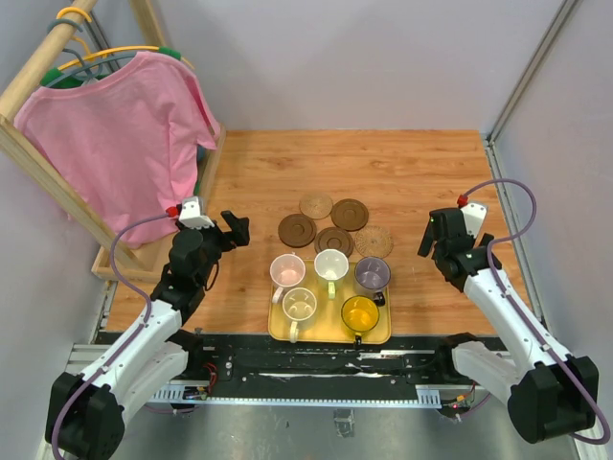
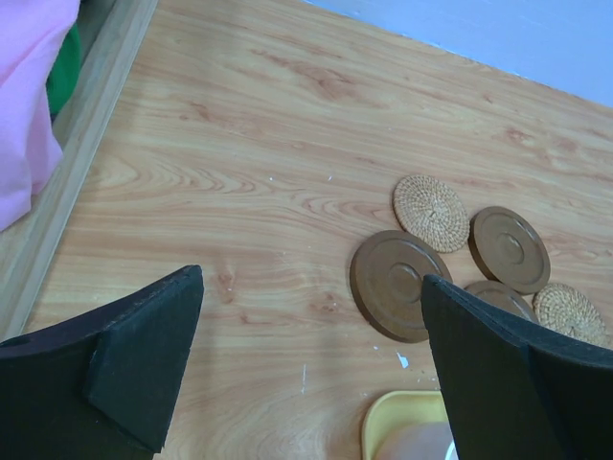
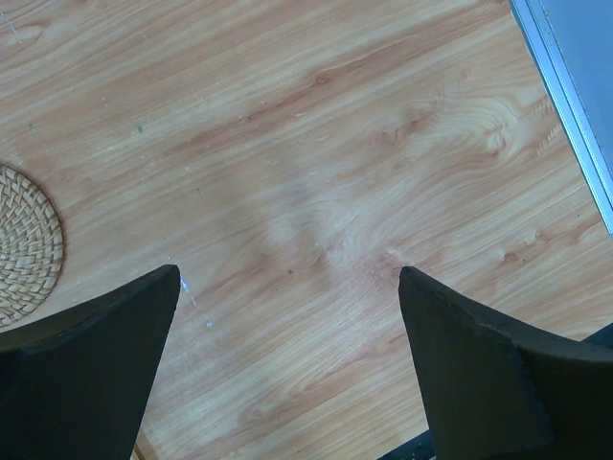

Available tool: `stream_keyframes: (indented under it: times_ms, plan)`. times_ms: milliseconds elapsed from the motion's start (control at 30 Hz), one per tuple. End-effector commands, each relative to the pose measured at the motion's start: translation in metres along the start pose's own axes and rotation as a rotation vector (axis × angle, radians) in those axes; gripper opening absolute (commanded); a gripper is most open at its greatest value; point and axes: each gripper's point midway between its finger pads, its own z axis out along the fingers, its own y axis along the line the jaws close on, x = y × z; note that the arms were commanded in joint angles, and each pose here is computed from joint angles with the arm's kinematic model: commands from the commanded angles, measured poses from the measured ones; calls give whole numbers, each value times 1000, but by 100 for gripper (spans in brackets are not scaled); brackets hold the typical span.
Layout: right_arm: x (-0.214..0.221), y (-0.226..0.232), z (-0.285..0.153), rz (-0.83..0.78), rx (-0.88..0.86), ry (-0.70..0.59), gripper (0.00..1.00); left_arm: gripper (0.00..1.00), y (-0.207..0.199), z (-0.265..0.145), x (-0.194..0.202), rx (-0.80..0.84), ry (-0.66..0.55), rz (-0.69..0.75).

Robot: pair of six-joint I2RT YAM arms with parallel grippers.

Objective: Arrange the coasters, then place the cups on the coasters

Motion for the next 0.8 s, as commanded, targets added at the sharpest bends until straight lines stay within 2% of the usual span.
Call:
stream_keyframes:
  times_ms: [0,333,500,767]
  plan:
    - [-12,-6,-3,20,28,-24,98,100,3,0,-5,-17,-19,8]
    - [-16,-4,-7,30,7,-37,98,100,4,1,-4,-25,-10,-2]
    - [-27,4,-15,33,-56,-55,98,100,-18,0,-9,81,10,-2]
    - [-50,23,-25,25,-164,-115,98,100,-14,4,-24,15,3,-26]
